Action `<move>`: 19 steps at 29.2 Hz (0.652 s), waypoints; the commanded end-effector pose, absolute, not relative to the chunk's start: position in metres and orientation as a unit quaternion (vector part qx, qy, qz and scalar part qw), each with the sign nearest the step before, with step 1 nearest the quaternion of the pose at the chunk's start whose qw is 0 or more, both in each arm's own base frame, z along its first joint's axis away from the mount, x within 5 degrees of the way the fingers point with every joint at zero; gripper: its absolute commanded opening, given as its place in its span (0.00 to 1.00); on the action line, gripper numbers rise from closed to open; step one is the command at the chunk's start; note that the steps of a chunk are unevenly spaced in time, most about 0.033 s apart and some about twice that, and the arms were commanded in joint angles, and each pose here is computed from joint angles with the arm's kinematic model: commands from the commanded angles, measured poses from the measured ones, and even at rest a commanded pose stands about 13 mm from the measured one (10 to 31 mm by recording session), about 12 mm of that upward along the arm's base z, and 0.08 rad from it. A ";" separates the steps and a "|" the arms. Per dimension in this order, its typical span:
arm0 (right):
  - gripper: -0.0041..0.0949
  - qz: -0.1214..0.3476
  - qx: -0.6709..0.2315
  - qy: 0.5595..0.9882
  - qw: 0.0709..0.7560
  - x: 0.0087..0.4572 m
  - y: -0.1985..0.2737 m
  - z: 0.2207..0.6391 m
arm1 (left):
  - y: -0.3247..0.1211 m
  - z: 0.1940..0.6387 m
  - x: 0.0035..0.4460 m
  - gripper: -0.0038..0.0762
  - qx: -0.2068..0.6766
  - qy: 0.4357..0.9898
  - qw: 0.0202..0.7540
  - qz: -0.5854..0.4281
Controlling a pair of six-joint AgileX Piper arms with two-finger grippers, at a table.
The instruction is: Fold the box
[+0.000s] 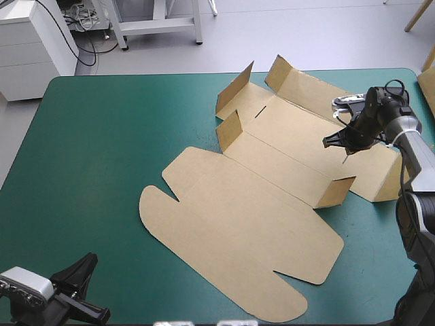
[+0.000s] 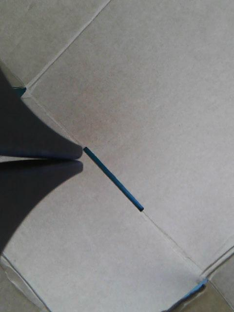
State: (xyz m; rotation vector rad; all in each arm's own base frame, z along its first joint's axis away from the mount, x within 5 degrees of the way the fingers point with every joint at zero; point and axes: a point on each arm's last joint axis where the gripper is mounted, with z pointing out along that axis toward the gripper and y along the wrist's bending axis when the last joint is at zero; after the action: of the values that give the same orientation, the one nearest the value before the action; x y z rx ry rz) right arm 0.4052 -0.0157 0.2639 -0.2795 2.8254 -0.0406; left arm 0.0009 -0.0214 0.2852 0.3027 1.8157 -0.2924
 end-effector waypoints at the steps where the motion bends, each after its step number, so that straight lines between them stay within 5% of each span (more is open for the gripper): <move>1: 0.02 -0.010 -0.104 0.974 0.200 0.402 -0.013 0.293 | -0.021 0.299 -0.002 0.04 0.118 0.750 0.637 -0.136; 19: 0.02 -0.007 -0.102 0.973 0.207 0.403 -0.012 0.294 | -0.021 0.299 -0.002 0.04 0.118 0.750 0.637 -0.136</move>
State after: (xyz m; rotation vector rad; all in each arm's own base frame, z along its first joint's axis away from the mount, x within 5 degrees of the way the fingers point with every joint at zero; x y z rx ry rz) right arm 0.4062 -0.0128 0.2642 -0.2854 2.8113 0.0031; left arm 0.0009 -0.0214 0.2852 0.3027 1.8157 -0.2924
